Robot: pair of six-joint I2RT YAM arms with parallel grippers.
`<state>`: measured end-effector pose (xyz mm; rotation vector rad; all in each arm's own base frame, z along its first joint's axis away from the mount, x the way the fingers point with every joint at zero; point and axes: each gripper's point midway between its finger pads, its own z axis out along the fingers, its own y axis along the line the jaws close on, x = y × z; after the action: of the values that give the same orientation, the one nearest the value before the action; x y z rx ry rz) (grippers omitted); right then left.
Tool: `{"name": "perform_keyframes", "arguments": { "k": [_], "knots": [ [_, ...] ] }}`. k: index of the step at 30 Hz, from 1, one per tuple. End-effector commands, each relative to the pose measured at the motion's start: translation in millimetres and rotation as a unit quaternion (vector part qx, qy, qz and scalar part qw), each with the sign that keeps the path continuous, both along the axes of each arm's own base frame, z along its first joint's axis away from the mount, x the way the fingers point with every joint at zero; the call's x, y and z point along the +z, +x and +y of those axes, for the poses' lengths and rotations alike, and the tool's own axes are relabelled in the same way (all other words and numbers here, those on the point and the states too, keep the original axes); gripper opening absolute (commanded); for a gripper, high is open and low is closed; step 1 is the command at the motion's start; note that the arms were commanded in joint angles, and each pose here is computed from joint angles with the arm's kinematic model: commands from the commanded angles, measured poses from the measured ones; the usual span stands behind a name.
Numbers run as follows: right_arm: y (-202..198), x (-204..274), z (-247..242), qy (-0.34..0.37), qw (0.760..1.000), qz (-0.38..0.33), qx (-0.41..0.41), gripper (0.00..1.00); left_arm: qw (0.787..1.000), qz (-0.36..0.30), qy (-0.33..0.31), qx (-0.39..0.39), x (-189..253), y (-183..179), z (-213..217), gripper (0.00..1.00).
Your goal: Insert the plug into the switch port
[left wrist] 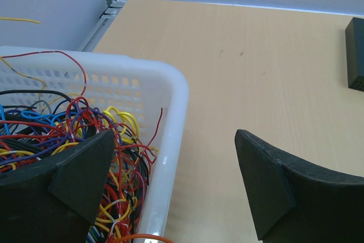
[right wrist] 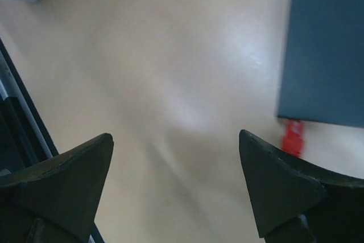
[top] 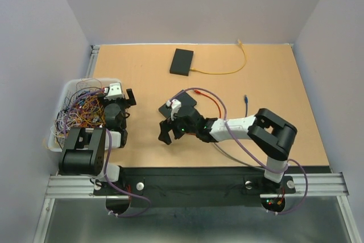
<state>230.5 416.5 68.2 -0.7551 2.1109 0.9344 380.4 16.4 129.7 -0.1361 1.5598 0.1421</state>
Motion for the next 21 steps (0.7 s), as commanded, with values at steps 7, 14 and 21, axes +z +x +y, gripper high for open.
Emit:
{"name": "perform_keyframes", "arguments": {
  "k": [7, 14, 21],
  "knots": [
    [31.9, -21.2, 24.1, -0.024, 0.996, -0.023, -0.081, 0.96, 0.995, -0.097, -0.003, -0.002, 45.7, 0.9, -0.1, 0.99],
    [80.4, -37.0, -38.9, -0.080, 0.976, -0.031, -0.201, 0.97, 0.995, -0.097, -0.002, -0.001, 45.7, 0.9, 0.5, 0.99],
    [92.3, -25.1, -53.9, -0.080, 0.982, -0.046, -0.165, 0.97, 0.995, -0.098, -0.003, -0.002, 46.3, 0.8, -0.1, 0.99]
  ]
}}
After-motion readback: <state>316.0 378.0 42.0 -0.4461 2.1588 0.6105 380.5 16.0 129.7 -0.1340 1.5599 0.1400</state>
